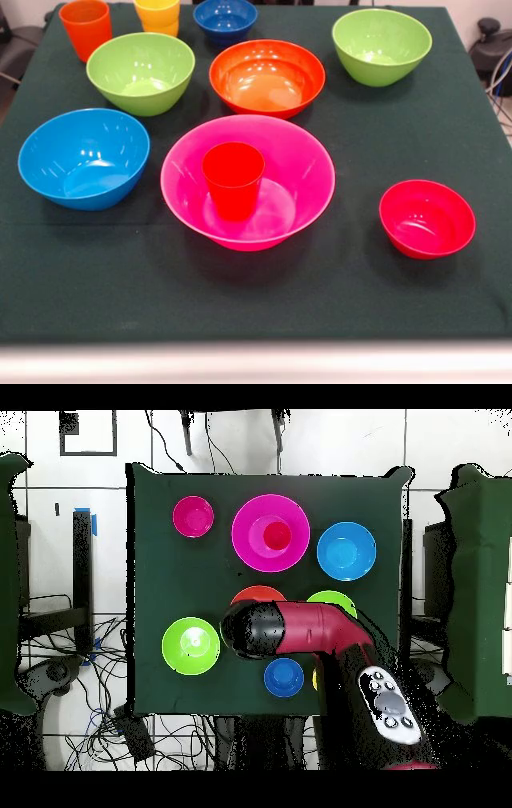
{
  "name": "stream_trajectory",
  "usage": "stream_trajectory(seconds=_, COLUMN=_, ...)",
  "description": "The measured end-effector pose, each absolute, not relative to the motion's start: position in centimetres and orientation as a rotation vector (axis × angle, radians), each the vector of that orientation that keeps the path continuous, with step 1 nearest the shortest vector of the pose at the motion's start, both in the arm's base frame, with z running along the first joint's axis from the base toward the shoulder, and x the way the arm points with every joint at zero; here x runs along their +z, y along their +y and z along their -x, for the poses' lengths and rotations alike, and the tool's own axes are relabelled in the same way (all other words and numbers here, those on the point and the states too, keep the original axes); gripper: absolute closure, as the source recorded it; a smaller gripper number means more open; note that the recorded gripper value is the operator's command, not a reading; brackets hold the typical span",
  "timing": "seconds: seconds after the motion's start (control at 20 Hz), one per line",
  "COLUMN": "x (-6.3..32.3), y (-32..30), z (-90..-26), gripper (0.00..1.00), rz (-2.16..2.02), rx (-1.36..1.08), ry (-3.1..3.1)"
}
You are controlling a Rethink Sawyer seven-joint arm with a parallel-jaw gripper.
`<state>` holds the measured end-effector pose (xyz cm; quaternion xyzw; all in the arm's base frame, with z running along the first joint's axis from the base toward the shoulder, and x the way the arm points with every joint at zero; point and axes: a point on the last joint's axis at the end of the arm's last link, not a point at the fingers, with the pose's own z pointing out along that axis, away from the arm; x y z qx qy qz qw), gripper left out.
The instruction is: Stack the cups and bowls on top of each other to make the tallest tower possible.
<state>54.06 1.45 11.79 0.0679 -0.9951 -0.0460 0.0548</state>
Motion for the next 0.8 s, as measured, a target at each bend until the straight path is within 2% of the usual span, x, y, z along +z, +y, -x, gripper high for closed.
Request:
stream_trajectory(seconds=0.35, x=14.0, y=-1.5, z=-48.9, gripper=0.0, rz=-0.104, rx=-0.115, ry=-3.049)
stream_trajectory(seconds=0.8, x=12.7, y=-2.0, z=-46.2, gripper=0.0, rz=-0.057, rx=-0.12, ry=-3.148)
